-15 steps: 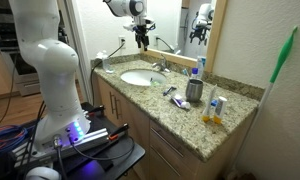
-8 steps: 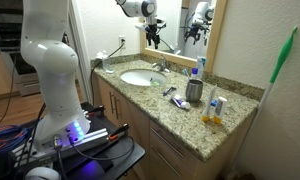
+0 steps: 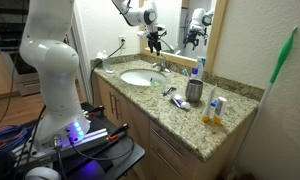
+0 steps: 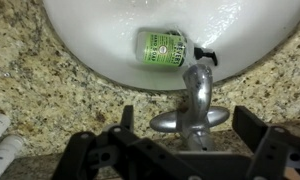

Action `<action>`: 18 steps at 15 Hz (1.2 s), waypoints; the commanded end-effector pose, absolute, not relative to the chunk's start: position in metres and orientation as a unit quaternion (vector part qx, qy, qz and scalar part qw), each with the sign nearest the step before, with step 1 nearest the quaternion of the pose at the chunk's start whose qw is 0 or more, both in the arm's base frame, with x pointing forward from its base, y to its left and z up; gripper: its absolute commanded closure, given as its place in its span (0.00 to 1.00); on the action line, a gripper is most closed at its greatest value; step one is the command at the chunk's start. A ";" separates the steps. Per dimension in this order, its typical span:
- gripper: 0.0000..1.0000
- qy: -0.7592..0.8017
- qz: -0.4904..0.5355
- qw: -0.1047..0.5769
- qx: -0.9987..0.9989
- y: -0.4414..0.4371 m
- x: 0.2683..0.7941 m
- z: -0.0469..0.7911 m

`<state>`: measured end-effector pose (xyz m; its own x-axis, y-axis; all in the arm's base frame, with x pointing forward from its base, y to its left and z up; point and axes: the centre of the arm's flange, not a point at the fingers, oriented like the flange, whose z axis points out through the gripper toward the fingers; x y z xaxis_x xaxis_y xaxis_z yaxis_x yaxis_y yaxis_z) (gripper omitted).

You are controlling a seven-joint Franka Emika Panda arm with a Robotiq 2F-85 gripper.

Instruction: Close the tap

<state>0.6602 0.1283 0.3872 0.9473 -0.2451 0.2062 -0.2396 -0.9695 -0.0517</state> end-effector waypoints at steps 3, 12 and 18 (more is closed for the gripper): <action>0.00 0.121 -0.141 0.021 -0.982 0.133 0.704 0.353; 0.00 0.134 -0.173 0.048 -0.975 0.130 0.742 0.374; 0.00 0.131 -0.143 0.073 -0.978 0.132 0.765 0.388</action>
